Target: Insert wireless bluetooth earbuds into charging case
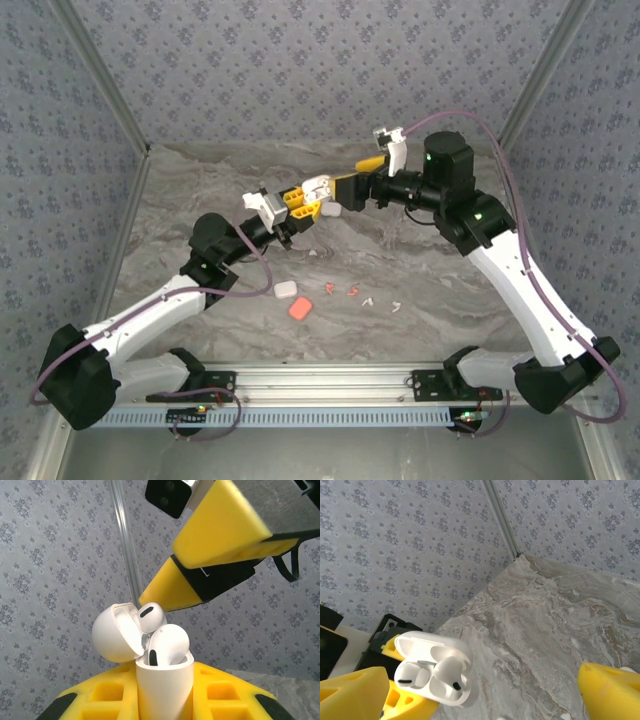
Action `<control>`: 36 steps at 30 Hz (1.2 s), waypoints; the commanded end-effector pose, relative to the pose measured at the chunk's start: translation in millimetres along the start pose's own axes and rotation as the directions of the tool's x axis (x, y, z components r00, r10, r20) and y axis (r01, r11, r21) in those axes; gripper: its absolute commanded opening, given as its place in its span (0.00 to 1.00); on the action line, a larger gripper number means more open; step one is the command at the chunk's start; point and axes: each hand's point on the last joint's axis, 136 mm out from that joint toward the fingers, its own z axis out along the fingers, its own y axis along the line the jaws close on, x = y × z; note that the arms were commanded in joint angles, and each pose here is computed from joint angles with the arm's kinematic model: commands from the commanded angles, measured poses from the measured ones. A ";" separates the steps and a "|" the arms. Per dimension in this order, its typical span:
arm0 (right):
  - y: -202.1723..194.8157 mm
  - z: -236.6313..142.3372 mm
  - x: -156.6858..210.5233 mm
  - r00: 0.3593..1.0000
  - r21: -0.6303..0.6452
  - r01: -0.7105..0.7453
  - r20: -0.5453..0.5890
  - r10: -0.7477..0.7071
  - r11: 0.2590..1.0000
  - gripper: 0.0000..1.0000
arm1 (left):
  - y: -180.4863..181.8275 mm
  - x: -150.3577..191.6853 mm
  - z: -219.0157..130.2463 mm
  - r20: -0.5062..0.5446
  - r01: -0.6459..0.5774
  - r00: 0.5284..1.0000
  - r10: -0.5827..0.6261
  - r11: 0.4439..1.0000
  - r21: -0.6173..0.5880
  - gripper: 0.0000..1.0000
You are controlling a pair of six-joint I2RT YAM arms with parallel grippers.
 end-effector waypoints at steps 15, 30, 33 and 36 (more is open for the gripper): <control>-13.6 16.9 -0.6 0.999 0.116 0.038 -0.034 -0.035 0.993 0.96 | -2.1 -28.8 2.4 0.067 -0.047 0.997 0.047 0.999 0.002 0.00; -16.2 11.1 9.4 0.997 0.132 0.047 -0.064 -0.039 0.990 0.93 | 0.3 -27.5 3.2 0.066 -0.041 0.997 0.041 0.999 -0.010 0.00; -13.2 10.1 9.1 0.997 0.117 0.049 -0.061 -0.042 0.992 0.93 | 0.5 -27.1 3.8 0.065 -0.039 0.997 0.039 0.999 -0.011 0.00; -11.5 9.8 10.0 0.997 0.109 0.050 -0.064 -0.043 0.993 0.93 | 1.4 -26.6 4.1 0.064 -0.038 0.997 0.038 0.999 -0.014 0.00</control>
